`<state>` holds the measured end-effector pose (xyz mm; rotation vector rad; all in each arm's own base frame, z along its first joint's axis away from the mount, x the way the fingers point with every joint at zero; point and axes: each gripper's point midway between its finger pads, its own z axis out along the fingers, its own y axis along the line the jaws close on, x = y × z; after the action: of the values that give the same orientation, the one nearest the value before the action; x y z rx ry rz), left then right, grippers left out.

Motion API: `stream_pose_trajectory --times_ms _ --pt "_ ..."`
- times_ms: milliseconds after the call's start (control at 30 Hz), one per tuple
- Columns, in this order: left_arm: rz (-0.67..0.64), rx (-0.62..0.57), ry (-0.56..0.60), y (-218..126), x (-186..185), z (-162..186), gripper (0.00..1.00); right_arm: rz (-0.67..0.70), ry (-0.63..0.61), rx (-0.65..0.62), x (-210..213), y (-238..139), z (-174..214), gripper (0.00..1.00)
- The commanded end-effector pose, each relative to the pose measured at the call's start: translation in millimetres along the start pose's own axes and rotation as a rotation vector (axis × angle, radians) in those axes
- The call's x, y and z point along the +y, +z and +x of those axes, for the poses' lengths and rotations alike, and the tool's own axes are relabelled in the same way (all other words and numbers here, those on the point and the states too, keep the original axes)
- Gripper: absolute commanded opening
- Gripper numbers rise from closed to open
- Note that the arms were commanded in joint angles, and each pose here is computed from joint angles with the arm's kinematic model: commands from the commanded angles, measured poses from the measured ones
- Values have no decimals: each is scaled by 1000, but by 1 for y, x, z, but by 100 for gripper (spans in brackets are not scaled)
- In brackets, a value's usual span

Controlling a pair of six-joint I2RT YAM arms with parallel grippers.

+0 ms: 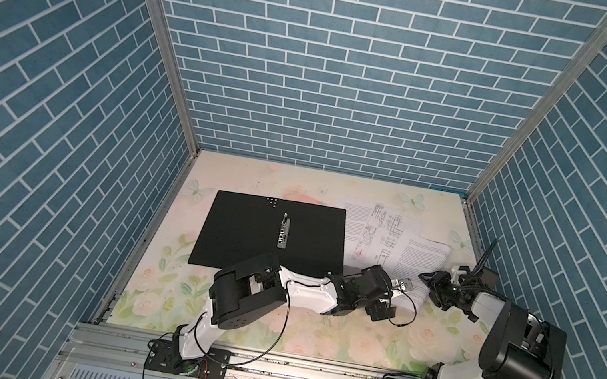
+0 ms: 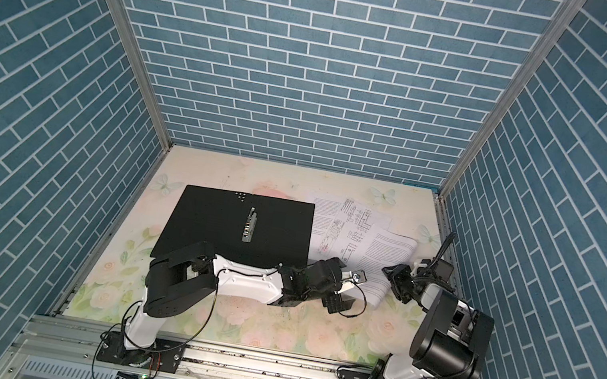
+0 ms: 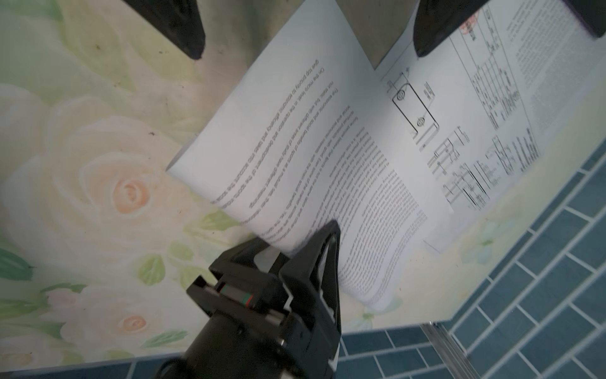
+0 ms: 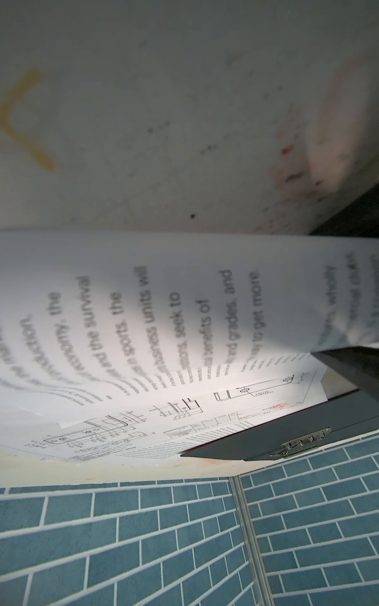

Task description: Put the files into the folder

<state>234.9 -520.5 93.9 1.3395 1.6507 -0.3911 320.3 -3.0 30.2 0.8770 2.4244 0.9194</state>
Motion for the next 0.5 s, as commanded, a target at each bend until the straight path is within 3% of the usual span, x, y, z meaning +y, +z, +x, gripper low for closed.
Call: stream_pose_trajectory --times_ms 0,233,467 --pt "-50 -50 96 11 -10 -9 100 182 133 110 -45 4 40 50" --pt "29 -92 163 17 -43 -3 98 192 136 108 -47 4 39 50" --pt "-35 -10 187 33 -37 10 94 194 140 110 -47 4 39 50"
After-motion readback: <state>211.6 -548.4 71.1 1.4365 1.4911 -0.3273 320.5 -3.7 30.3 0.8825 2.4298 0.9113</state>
